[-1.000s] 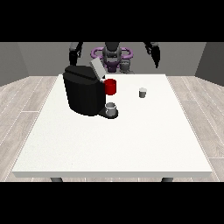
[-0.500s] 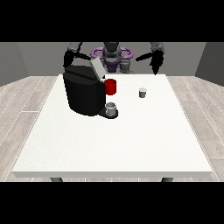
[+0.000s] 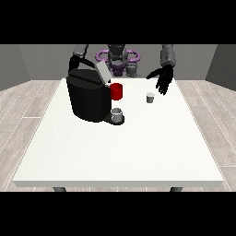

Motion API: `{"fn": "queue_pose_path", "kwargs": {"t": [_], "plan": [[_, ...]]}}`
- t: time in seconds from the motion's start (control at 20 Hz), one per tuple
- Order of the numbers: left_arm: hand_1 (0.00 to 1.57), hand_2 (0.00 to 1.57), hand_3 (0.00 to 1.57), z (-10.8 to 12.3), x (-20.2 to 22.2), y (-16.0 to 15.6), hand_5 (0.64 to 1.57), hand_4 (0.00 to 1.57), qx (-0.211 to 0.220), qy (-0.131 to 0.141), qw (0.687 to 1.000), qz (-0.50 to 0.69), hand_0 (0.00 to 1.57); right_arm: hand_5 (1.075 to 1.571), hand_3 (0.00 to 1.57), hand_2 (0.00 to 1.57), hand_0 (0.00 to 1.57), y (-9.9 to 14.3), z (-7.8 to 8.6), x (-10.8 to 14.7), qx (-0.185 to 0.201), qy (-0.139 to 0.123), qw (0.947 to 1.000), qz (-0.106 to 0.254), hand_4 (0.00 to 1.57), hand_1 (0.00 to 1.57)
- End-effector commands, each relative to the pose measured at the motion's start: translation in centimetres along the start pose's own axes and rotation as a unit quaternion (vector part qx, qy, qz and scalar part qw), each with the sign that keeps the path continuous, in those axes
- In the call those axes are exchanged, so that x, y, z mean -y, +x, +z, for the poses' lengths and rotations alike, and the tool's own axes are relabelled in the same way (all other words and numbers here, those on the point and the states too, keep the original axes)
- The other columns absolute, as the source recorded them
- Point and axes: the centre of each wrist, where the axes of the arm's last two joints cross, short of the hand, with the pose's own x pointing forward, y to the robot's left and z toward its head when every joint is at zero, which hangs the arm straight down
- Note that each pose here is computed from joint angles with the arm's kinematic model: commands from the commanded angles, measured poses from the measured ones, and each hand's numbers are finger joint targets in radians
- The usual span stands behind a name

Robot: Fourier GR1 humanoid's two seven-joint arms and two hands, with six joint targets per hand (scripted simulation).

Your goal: Insert the coffee pod into the coffee machine and close the lid

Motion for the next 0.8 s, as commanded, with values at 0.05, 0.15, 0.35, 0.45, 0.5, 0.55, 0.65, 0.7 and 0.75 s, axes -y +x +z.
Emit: {"fn": "queue_pose_path", "kwargs": {"t": [0.05,0.15,0.35,0.45,0.5,0.55,0.65,0.7,0.75], "plan": [[0.0,0.0,0.0,-0.9,2.3,-1.7,1.571,0.0,-0.019,-0.034,0.999,-0.027,0.0,1.571,0.0,0.0,0.0,-1.0,0.9,-1.6,-0.014,-0.008,0.9996,-0.021,0.0,0.0],[0.0,0.0,0.0,-1.2,-1.1,-3.1,1.571,0.0,-0.026,-0.014,0.999,-0.038,0.0,1.571,0.0,0.0,0.0,0.9,-0.7,-0.6,-0.018,-0.014,0.9997,0.0,0.0,0.0],[0.0,0.42,0.0,-3.7,3.1,-0.8,1.571,0.0,-0.031,-0.017,0.996,-0.077,0.0,1.571,0.0,0.0,0.0,0.4,-1.2,-1.0,-0.048,0.004,0.9988,0.008,0.0,0.0],[0.49,0.72,0.49,-4.3,4.3,0.2,1.571,0.0,-0.001,0.008,0.998,-0.068,0.49,1.571,0.0,0.0,0.0,-1.0,-1.6,-0.1,-0.038,0.001,0.9991,-0.021,0.0,0.0],[0.76,0.88,0.62,-3.7,1.3,-2.0,1.571,0.0,-0.005,0.023,0.995,-0.097,0.76,1.571,0.0,0.0,0.0,-0.1,-0.8,-1.7,-0.024,0.016,0.9993,-0.025,0.0,0.0],[0.95,0.97,0.66,-4.8,1.8,0.0,1.571,0.0,-0.002,0.006,0.995,-0.1,0.95,1.571,0.0,0.0,0.0,-0.6,-2.4,-0.8,-0.052,0.004,0.9983,-0.026,0.0,0.0],[0.84,0.92,0.76,-5.0,2.0,0.4,1.571,0.3,0.02,0.027,0.99,-0.14,0.84,1.571,0.0,0.0,0.0,-1.5,-1.6,-2.2,-0.034,-0.007,0.9993,-0.016,0.0,0.0],[0.89,0.96,0.82,-5.0,4.3,0.2,1.571,0.38,0.025,0.031,0.988,-0.147,0.89,1.571,0.0,0.0,0.0,-0.9,-2.4,-0.3,-0.037,0.002,0.9992,-0.014,0.0,0.0],[1.07,1.11,0.91,-6.0,1.3,1.1,1.571,0.45,0.043,0.038,0.986,-0.158,1.07,1.571,0.0,0.0,0.0,1.9,-4.2,-1.6,-0.029,0.0,0.9995,-0.01,0.0,0.0]]}}
